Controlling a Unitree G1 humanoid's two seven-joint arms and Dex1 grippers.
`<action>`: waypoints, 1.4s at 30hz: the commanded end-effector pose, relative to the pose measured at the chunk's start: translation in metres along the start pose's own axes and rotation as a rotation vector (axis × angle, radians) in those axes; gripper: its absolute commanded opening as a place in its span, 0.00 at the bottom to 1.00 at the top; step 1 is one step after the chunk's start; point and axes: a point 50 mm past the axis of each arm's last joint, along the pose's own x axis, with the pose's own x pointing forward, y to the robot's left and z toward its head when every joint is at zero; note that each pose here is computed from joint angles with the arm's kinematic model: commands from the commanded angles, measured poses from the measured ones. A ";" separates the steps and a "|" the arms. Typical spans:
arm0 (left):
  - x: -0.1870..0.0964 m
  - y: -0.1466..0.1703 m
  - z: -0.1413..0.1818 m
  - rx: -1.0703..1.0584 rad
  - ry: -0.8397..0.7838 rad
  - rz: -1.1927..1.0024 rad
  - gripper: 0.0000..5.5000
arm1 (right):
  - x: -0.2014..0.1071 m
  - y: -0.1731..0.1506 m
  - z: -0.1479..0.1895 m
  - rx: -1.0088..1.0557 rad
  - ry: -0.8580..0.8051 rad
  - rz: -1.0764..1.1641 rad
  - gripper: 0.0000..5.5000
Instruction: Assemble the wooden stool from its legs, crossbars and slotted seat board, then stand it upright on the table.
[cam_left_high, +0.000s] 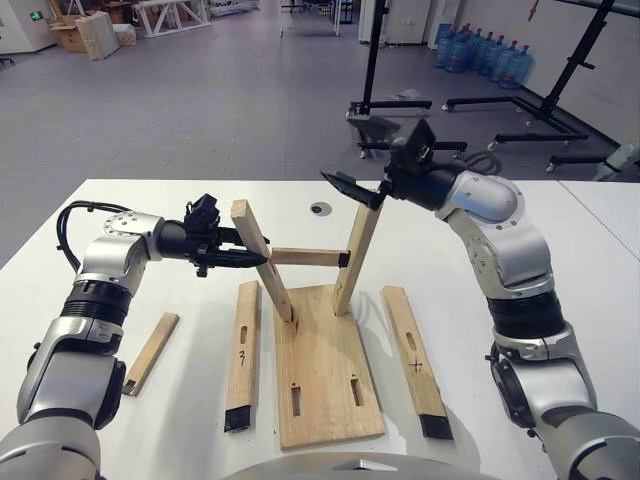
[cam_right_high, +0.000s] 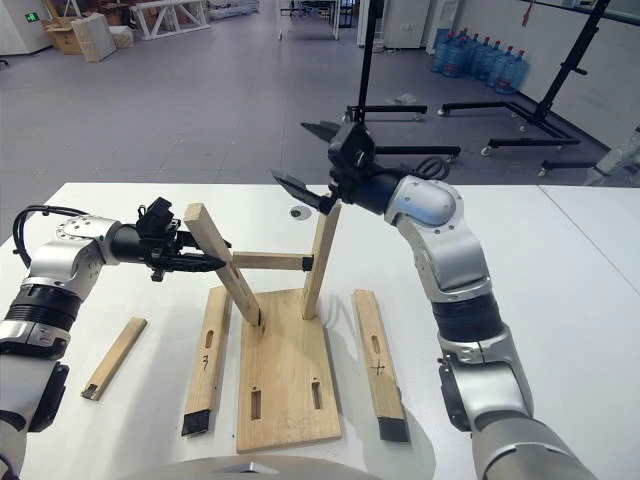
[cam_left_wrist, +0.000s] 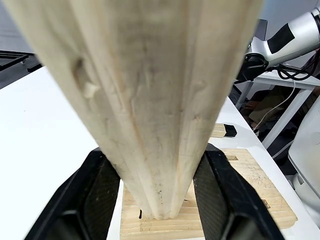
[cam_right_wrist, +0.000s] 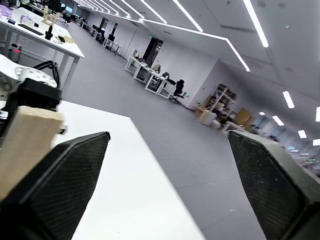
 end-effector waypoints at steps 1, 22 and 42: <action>-0.002 -0.003 -0.031 -0.096 0.165 0.028 0.37 | 0.021 0.028 0.004 -0.253 0.056 0.028 0.79; 0.028 -0.007 -0.044 -0.017 0.384 0.009 0.37 | 0.016 0.106 -0.073 -0.377 0.500 0.383 0.79; 0.013 -0.017 -0.064 -0.017 0.505 0.122 0.37 | 0.030 0.066 -0.036 -0.450 0.290 0.073 0.79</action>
